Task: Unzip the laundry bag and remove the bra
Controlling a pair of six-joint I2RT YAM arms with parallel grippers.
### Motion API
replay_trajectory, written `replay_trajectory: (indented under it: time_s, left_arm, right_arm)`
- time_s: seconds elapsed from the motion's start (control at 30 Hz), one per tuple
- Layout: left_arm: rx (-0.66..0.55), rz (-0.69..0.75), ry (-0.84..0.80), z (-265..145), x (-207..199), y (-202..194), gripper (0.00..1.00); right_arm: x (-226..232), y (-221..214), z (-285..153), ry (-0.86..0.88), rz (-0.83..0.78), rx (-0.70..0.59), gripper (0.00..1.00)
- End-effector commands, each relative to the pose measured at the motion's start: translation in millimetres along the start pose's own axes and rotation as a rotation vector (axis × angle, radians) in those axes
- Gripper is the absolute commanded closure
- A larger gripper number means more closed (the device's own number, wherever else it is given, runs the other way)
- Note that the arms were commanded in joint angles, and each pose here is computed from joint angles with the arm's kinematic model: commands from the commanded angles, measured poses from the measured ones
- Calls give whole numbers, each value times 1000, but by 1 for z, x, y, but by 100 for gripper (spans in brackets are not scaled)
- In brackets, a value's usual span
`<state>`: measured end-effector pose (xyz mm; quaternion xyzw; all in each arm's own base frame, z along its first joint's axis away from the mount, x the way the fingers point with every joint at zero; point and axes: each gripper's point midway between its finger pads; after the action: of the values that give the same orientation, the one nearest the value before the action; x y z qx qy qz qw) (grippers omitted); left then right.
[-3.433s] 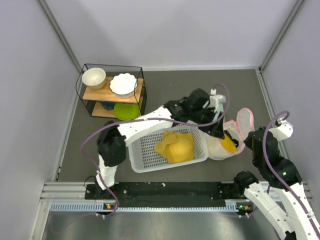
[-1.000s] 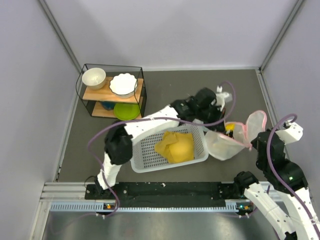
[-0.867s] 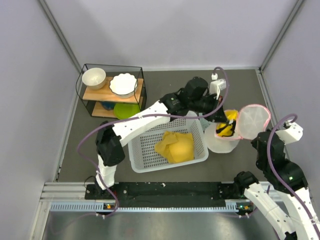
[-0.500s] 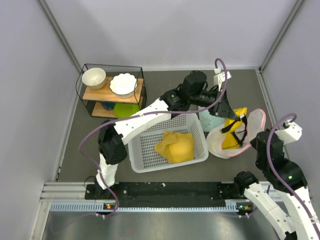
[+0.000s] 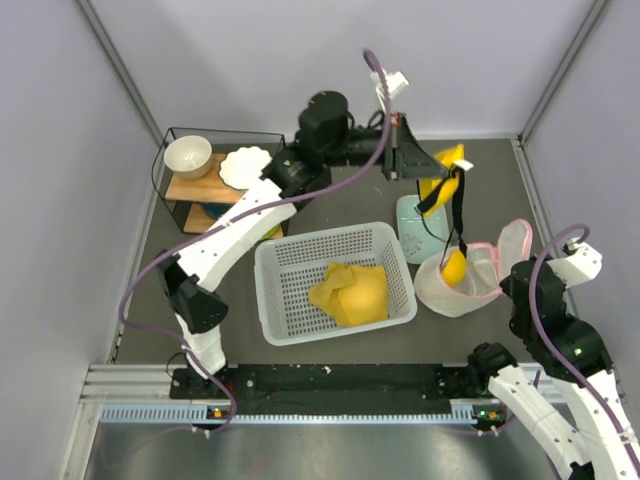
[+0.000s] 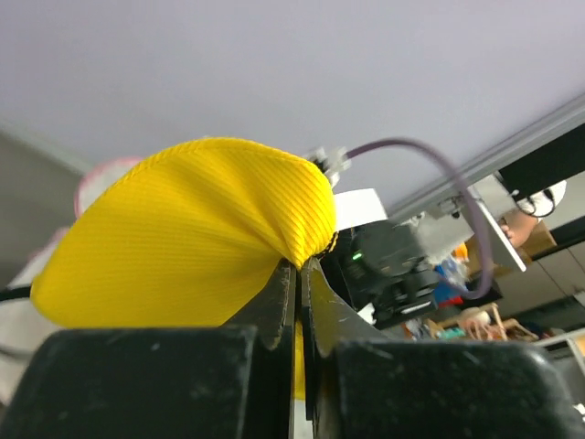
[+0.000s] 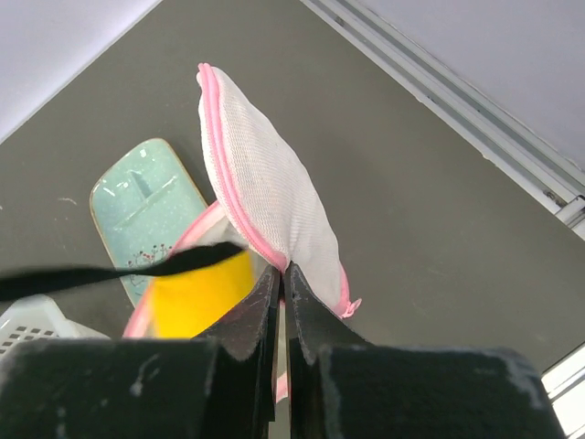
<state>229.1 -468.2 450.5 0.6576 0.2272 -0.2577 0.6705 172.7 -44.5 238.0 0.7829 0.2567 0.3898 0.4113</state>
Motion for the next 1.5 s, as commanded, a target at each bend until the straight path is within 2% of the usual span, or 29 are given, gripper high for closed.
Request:
replay_trajectory:
  time_s: [0.0, 0.03, 0.07, 0.13, 0.23, 0.27, 0.3, 0.43, 0.47, 0.6, 0.7, 0.77, 0.8, 0.83, 0.9, 0.93, 1.1, 1.33, 1.47]
  left_arm:
    - [-171, 230, -137, -48, -102, 70, 100]
    - [-177, 223, -136, -44, -96, 77, 100]
    - [-210, 280, -190, -55, -126, 94, 100]
    - [-241, 270, -217, -61, -132, 113, 100]
    - [-337, 319, -248, -91, -166, 136, 100]
    - [-365, 310, -211, -91, -158, 140, 100]
    - [-396, 358, -188, -98, -159, 145, 100]
    - [-450, 437, -140, -127, -184, 151, 100]
    - [-438, 417, -98, -130, -177, 149, 100]
    - [-467, 490, 52, -154, -160, 142, 100]
    - [-435, 503, 144, -175, -151, 122, 100]
    - [-383, 467, 182, -173, -130, 104, 100]
    - [-379, 463, 182, -178, -133, 97, 100]
    - [-341, 412, 223, -174, -106, 81, 100]
    - [-327, 395, 267, -181, -95, 64, 100]
    - [-288, 346, 311, -178, -68, 46, 100]
    - [-192, 209, 451, -184, 1, -16, 100]
    - [-134, 78, 570, -197, 56, -70, 100]
    - [-101, 79, 633, -212, 79, -95, 100]
  right_arm:
    - [2, 7, 2, -6, 16, -32, 100]
    - [2, 6, 2, -4, 18, -30, 100]
    - [3, 5, 3, -3, 17, -26, 100]
    - [5, 4, 2, 7, 17, -19, 100]
    - [6, 6, 1, 19, 30, -21, 100]
    - [6, 5, 1, 20, 30, -20, 100]
    - [7, 5, 0, 27, 35, -18, 100]
    - [7, 3, 0, 33, 29, -9, 100]
    - [8, 5, -1, 38, 31, -10, 100]
    - [11, 7, -2, 45, 40, -15, 100]
    - [12, 6, -2, 56, 38, -7, 100]
    - [11, 4, -2, 56, 32, -3, 100]
    - [11, 3, -1, 52, 32, -3, 100]
    - [10, 1, 0, 49, 34, -2, 100]
    - [10, 1, 0, 46, 35, -2, 100]
    - [11, 1, 0, 48, 38, -2, 100]
    - [13, 8, -1, 47, 27, -18, 100]
    - [12, 24, -6, 46, 23, -57, 100]
    - [14, 37, -9, 43, 26, -84, 100]
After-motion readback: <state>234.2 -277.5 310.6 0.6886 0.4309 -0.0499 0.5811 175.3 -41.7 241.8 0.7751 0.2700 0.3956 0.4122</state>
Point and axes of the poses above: each gripper's point midway between its finger pads, its own z axis out along the fingers, its own x axis along the line the jaws close on, y = z × x, and after that the axes turned 6 degrees about z, right-handed
